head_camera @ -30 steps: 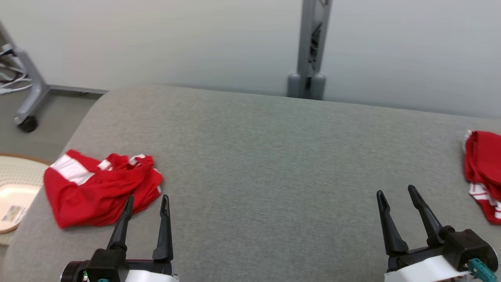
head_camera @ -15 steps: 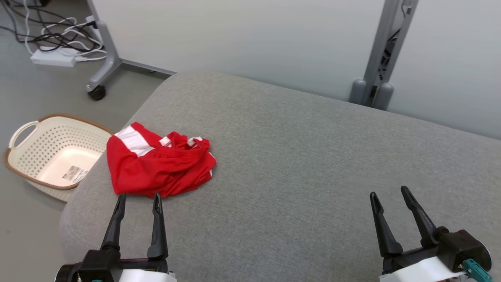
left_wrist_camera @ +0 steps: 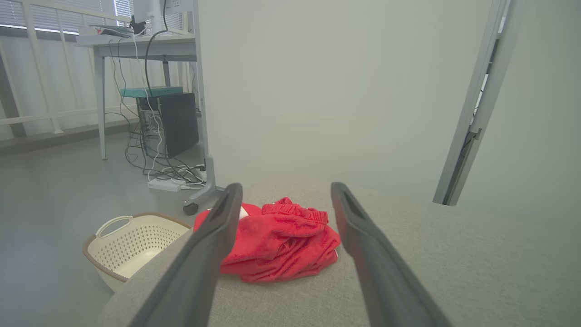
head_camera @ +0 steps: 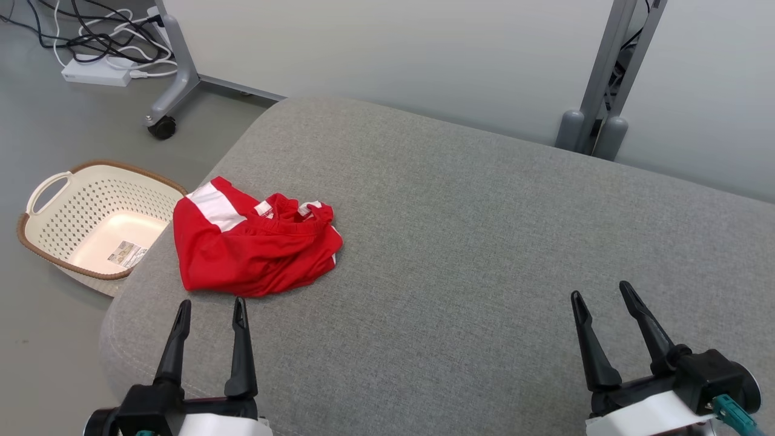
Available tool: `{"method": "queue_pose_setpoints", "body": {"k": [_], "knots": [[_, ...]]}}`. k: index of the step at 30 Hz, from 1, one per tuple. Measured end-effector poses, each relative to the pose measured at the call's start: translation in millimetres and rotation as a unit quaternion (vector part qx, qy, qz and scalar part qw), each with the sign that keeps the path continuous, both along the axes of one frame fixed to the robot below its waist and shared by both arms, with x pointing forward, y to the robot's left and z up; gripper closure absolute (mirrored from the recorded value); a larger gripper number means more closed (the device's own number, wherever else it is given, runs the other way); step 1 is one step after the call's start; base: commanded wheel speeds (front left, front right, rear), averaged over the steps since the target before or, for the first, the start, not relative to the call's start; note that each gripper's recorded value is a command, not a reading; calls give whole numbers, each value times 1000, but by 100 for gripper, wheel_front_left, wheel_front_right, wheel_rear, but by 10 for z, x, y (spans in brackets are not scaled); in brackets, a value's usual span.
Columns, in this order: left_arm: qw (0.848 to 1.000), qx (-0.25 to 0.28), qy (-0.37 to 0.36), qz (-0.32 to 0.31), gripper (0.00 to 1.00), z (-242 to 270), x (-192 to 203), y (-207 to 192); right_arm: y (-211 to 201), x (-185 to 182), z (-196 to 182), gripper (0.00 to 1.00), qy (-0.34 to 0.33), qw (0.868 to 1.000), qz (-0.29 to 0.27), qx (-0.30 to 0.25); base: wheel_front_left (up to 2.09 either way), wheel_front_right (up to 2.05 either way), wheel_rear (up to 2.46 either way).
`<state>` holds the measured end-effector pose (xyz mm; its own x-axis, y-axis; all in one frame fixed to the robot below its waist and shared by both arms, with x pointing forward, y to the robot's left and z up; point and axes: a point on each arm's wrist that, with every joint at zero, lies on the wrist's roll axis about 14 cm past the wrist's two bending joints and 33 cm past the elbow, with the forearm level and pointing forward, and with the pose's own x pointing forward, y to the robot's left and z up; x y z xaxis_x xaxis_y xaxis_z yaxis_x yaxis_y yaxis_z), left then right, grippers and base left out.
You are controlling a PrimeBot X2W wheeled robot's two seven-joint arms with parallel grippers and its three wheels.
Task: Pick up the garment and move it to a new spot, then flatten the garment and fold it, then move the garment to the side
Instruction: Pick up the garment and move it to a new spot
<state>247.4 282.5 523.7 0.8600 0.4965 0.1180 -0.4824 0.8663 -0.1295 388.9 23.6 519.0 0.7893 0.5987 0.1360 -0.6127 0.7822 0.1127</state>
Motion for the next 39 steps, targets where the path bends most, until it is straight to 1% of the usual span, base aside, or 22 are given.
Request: {"method": "queue_pose_setpoints", "body": {"k": [4, 11, 16, 24, 27, 29, 30, 31, 32, 35, 39], "knots": [[1000, 1, 4, 2, 0, -5, 107, 53, -10, 76, -31, 0, 0, 1000, -4, -3, 0, 0, 0], [1000, 3, 13, 11, 0, -14, 415, 236, -99, 269, -129, 0, 2, 1000, -17, -11, 0, 0, 0], [999, -17, 41, -9, 0, -217, 836, 329, -196, 486, -287, 0, 4, 999, -22, -28, 0, 0, 0], [994, -20, 110, -14, 0, -573, 1429, 551, -241, 748, -579, 0, 18, 999, -20, -44, 0, 0, 0], [987, -48, 151, -14, 0, -784, 1571, 612, -260, 805, -675, 0, 26, 998, -21, -48, 0, 0, 0], [982, -58, 178, -13, 0, -878, 1661, 661, -295, 840, -727, 0, 30, 998, -25, -50, 0, 0, 0], [982, -58, 178, -13, 0, -878, 1661, 661, -295, 840, -727, 0, 30, 998, -25, -50, 0, 0, 0], [976, -69, 208, -10, 0, -974, 1722, 705, -322, 867, -765, 0, 33, 998, -29, -52, 0, 0, 0], [976, -69, 208, -10, 0, -974, 1722, 705, -322, 867, -765, 0, 33, 998, -29, -52, 0, 0, 0], [961, -93, 260, -9, 0, -1168, 1755, 725, -358, 900, -826, 0, 38, 997, -33, -55, 0, 0, 0], [937, -124, 326, -9, 0, -1388, 1751, 751, -382, 922, -898, 0, 45, 997, -36, -57, 0, 0, 0]]}}
